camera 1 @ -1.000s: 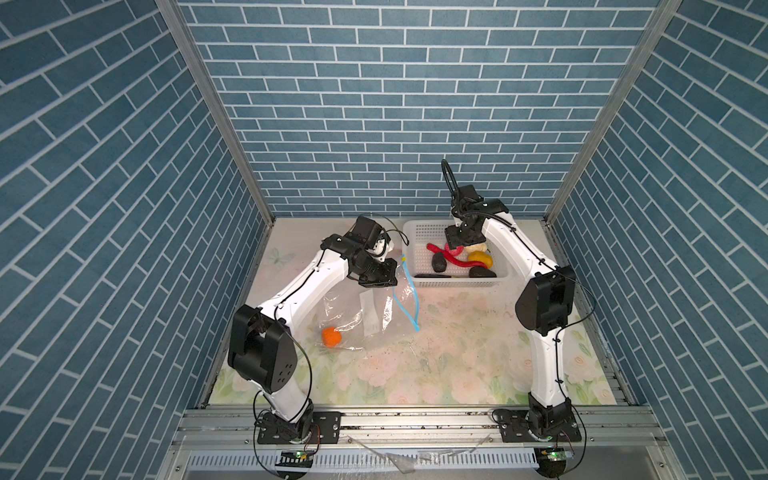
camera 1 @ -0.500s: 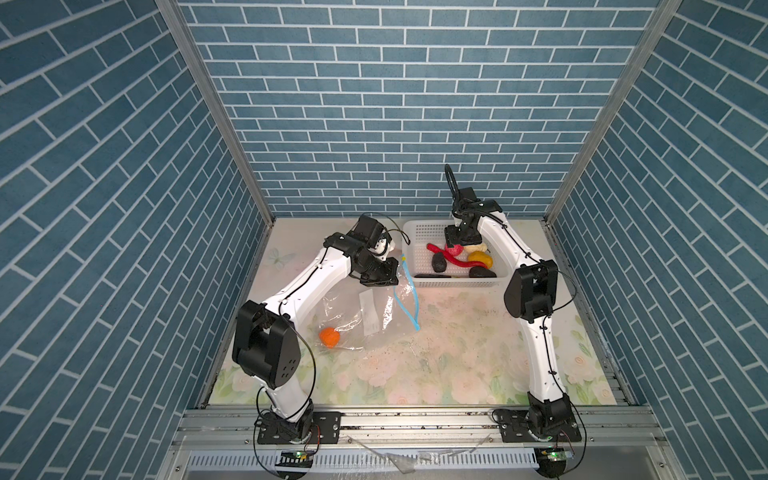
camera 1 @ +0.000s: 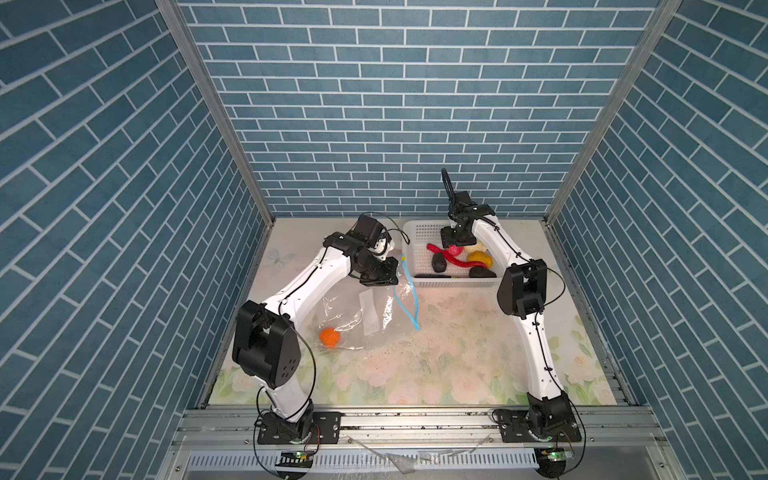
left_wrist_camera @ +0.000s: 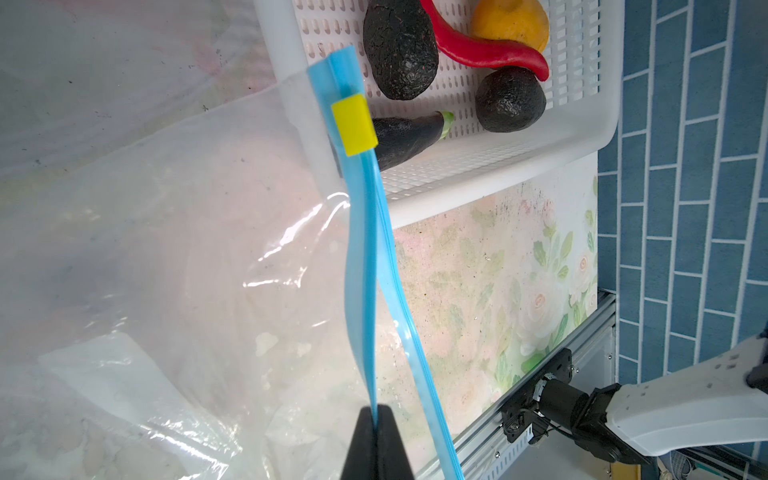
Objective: Place the food in the zip-top bag and seal the zipper
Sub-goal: 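Lower the right gripper and close it on the pink fruit in the basket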
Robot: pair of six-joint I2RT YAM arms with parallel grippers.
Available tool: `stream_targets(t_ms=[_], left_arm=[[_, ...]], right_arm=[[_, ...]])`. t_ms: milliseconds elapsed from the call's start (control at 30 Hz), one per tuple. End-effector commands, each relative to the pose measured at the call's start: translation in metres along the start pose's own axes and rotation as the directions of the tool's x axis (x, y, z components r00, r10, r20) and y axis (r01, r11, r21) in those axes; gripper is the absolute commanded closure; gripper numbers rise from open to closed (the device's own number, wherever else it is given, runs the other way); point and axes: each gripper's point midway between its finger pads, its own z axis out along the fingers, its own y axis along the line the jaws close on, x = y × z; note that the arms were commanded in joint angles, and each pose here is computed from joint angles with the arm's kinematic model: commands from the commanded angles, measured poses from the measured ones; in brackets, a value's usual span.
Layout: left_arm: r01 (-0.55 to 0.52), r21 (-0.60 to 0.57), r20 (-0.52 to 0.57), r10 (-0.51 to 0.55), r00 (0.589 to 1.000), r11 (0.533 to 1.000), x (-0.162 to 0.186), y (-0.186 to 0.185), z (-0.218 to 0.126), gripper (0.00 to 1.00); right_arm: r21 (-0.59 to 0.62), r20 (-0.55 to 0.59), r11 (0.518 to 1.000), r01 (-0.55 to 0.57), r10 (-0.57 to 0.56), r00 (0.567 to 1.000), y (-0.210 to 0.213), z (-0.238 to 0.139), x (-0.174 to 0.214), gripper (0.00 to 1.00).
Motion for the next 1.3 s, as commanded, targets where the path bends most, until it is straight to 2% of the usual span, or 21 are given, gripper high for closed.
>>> stream_targets(t_ms=[0,467,767,933,1267], left_arm=[[-0.008,0.013,-0.007,0.008,1.0,1.0,-0.004,-0.001,0.001,1.0],[-0.007,0.012,-0.01,0.007,1.0,1.0,-0.003,0.0,0.001,1.0],[-0.006,0.013,-0.011,0.006,1.0,1.0,-0.003,0.001,0.003,1.0],[-0.006,0.013,-0.015,0.006,1.0,1.0,-0.002,0.001,0.004,1.0],[0.003,0.005,-0.012,-0.003,1.0,1.0,-0.001,0.006,0.007,1.0]], right_arm=[[0.01,0.045,1.0,0.022,-0.023,0.999,-0.002,0.003,-0.014,0.25],[0.019,0.06,1.0,-0.006,0.005,0.998,-0.005,0.027,-0.018,0.21],[-0.008,0.06,1.0,-0.01,0.011,0.998,-0.002,0.031,-0.018,0.32],[-0.029,0.065,0.999,-0.014,0.016,0.998,0.001,0.018,-0.02,0.37],[-0.07,0.124,0.997,-0.03,0.039,0.992,0.006,-0.02,-0.034,0.4]])
